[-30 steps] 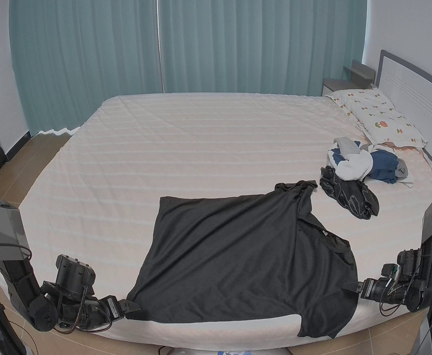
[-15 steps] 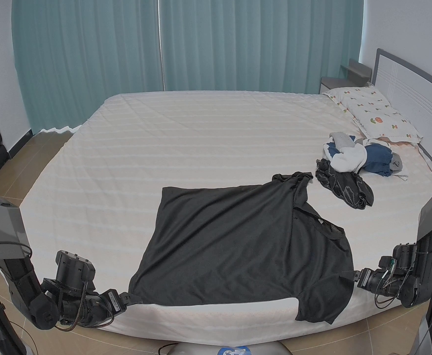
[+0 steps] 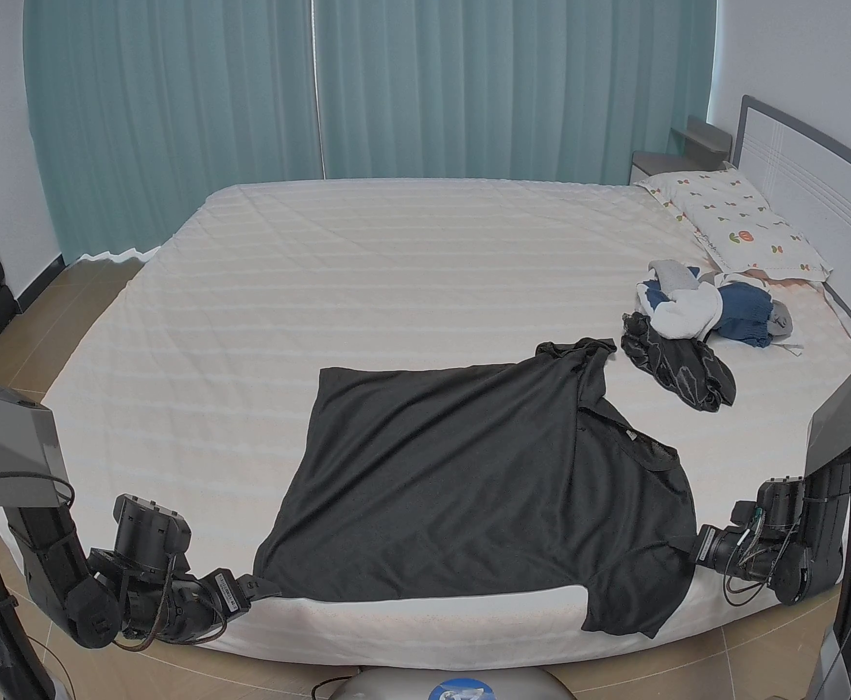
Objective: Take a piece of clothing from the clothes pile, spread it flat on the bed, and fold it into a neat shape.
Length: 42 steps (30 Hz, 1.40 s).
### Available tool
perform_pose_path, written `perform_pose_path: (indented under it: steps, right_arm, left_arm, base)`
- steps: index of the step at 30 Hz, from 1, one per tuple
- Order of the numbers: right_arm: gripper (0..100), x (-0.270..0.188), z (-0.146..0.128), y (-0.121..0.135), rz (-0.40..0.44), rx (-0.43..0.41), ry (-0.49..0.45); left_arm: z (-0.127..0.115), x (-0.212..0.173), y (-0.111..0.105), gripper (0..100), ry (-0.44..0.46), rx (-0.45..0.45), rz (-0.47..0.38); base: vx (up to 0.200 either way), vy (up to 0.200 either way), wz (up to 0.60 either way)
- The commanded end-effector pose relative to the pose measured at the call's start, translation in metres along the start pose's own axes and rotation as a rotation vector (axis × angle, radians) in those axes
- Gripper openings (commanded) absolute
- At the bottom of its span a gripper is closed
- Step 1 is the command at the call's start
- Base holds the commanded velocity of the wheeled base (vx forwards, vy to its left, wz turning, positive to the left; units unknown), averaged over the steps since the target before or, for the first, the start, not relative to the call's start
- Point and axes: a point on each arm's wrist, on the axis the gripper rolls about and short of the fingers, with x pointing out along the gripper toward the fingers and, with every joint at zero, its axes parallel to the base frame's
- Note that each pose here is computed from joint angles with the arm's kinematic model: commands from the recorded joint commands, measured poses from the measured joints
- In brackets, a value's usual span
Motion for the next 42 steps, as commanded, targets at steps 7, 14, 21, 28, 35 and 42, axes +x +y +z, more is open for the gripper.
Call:
perform_pose_path:
  steps: [7,14,21,28,35,42]
  right_arm:
    - [0,-0.029,0.001,-0.013,-0.054,0.003,-0.012]
    - [0,-0.048,-0.011,-0.029,-0.087,-0.093,0.051]
    - [0,-0.049,-0.008,-0.029,-0.088,-0.1,0.03]
    - [100,-0.052,0.0,-0.028,-0.078,-0.093,-0.012]
    - [100,-0.065,0.035,-0.014,-0.03,0.013,-0.191]
    - [100,-0.066,0.039,-0.005,-0.002,0.019,-0.211]
  left_arm:
    - [0.002,0.002,-0.001,100,-0.005,-0.003,-0.003]
    - [0.002,0.003,-0.003,100,-0.006,-0.004,-0.004]
    - [0.002,0.003,-0.003,100,-0.009,-0.004,-0.007]
    - [0.006,0.003,-0.008,100,-0.028,-0.025,-0.024]
    - [0.017,0.007,-0.019,100,-0.069,-0.028,-0.064]
    - [0.026,0.01,-0.028,100,-0.099,-0.022,-0.09]
  base:
    - [0.0,0.0,0.0]
    - [0.0,0.0,0.0]
    - [0.0,0.0,0.0]
    - [0.0,0.0,0.0]
    - [0.057,0.0,0.0]
    - [0.2,0.0,0.0]
